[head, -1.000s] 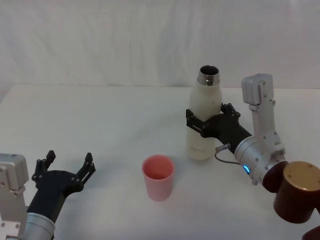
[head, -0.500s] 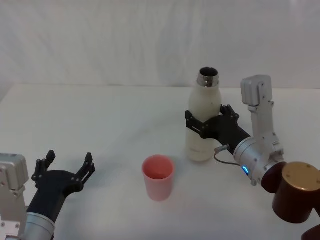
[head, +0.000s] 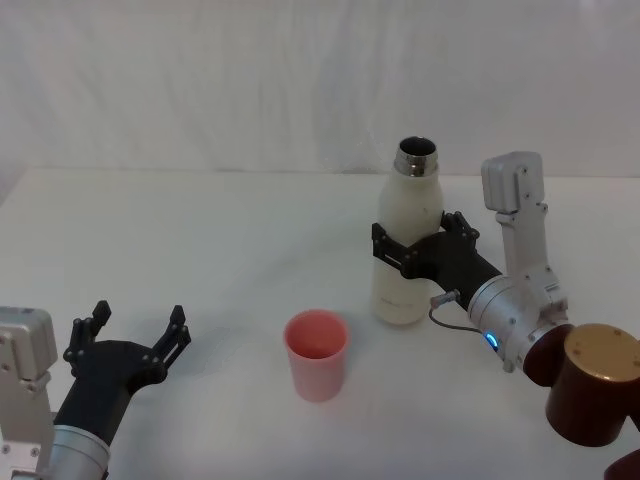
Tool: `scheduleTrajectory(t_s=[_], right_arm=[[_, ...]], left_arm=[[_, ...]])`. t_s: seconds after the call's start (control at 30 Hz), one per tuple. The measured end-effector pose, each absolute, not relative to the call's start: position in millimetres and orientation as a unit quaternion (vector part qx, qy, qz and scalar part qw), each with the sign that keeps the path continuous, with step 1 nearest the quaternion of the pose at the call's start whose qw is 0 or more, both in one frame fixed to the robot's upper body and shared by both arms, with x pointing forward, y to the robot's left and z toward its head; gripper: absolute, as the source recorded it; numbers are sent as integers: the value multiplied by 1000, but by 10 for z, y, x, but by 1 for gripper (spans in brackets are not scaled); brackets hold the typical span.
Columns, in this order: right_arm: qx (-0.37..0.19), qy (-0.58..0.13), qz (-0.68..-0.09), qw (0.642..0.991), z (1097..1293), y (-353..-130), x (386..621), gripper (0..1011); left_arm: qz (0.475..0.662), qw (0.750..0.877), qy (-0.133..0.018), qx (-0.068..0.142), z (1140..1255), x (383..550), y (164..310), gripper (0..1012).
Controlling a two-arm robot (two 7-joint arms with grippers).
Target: Grasp the thermos with one hand and pour water into the cup lid.
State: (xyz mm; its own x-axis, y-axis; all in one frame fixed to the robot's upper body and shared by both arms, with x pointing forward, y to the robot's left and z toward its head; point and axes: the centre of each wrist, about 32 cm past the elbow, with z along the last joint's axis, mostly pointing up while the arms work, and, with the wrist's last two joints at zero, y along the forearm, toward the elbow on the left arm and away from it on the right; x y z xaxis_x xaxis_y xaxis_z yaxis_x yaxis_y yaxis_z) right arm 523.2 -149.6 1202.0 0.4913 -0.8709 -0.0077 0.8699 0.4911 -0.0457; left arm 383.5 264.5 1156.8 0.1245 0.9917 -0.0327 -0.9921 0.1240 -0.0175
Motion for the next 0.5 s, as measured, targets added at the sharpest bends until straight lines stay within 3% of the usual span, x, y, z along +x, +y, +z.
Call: scheduleTrajectory(t_s=[0.5], right_arm=[[-22,18,-502,864,11999,-1495,5241,956]], left_arm=[[662,750,6,-17,11568,3835,2645,1001]])
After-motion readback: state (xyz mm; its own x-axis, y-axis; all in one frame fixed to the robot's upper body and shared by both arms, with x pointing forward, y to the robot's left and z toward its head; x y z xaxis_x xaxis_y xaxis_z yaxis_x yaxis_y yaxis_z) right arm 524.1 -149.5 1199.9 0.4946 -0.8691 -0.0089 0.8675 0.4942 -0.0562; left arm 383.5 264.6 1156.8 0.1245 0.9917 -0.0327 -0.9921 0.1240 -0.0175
